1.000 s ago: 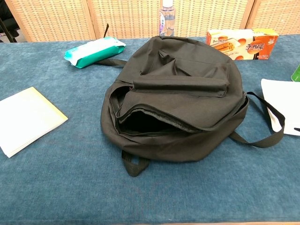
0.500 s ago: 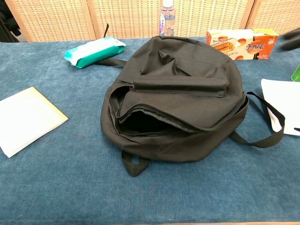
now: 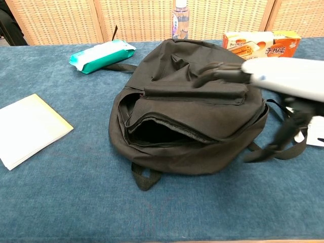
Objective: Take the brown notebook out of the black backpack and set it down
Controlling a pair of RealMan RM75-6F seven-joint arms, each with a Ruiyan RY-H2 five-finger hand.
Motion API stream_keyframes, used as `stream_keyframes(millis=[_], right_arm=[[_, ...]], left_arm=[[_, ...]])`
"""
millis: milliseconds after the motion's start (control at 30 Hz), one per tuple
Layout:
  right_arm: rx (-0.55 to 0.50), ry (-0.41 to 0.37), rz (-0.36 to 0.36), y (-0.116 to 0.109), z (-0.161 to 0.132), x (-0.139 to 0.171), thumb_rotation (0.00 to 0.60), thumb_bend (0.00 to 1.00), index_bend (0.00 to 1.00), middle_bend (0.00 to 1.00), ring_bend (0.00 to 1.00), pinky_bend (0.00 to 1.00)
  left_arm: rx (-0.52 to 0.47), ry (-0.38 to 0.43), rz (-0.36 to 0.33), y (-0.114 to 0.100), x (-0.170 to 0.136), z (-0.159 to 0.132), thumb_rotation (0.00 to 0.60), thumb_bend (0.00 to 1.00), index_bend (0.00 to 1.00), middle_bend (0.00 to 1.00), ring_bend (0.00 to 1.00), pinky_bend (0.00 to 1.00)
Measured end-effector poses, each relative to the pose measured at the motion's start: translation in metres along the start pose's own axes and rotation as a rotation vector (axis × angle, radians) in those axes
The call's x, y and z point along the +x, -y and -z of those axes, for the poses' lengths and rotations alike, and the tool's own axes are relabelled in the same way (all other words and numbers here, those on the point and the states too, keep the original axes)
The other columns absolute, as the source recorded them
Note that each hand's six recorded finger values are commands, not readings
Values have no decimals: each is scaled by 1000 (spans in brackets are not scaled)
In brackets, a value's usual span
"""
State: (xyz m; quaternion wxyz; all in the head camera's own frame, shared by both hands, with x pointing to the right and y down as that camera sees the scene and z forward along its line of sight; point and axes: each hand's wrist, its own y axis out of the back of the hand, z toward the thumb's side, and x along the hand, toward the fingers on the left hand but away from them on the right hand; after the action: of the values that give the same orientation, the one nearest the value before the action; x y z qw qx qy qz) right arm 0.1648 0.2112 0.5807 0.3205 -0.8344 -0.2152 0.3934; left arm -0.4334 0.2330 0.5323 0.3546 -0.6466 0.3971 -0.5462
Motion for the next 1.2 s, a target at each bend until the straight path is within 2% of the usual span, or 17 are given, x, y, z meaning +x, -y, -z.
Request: stream_keyframes(millis=[200,400,700,933,1000,1100,1200], right_arm=[[-32,-13,-4,11,-20,-21,600,0,147,50,0,19],[-36,14,13,20,-27,-41,600,0,195,131,10,65],[35,64,97,19,-22,-56,600,18,241,290,193,241],[141,93,197,14,-16,-62,600,239,343,441,394,493],[171,97,228,13,-15,-63,600,272,413,492,451,548],[188,98,269,11,-14,-64,600,348,517,573,535,598],[168,94,294,9,-15,-64,600,418,563,613,578,608]], left_arm=[[-3,-4,3,0,1,1,600,38,0,0,0,47],[-8,-5,-2,-2,0,1,600,39,0,0,0,47],[-14,-10,0,-2,1,3,600,41,0,0,0,47],[-20,-12,-2,-3,1,4,600,41,0,0,0,47],[-20,-12,-1,-3,1,4,600,41,0,0,0,47],[-19,-11,1,-3,2,3,600,40,0,0,0,47],[-18,-8,4,-2,3,3,600,41,0,0,0,47]])
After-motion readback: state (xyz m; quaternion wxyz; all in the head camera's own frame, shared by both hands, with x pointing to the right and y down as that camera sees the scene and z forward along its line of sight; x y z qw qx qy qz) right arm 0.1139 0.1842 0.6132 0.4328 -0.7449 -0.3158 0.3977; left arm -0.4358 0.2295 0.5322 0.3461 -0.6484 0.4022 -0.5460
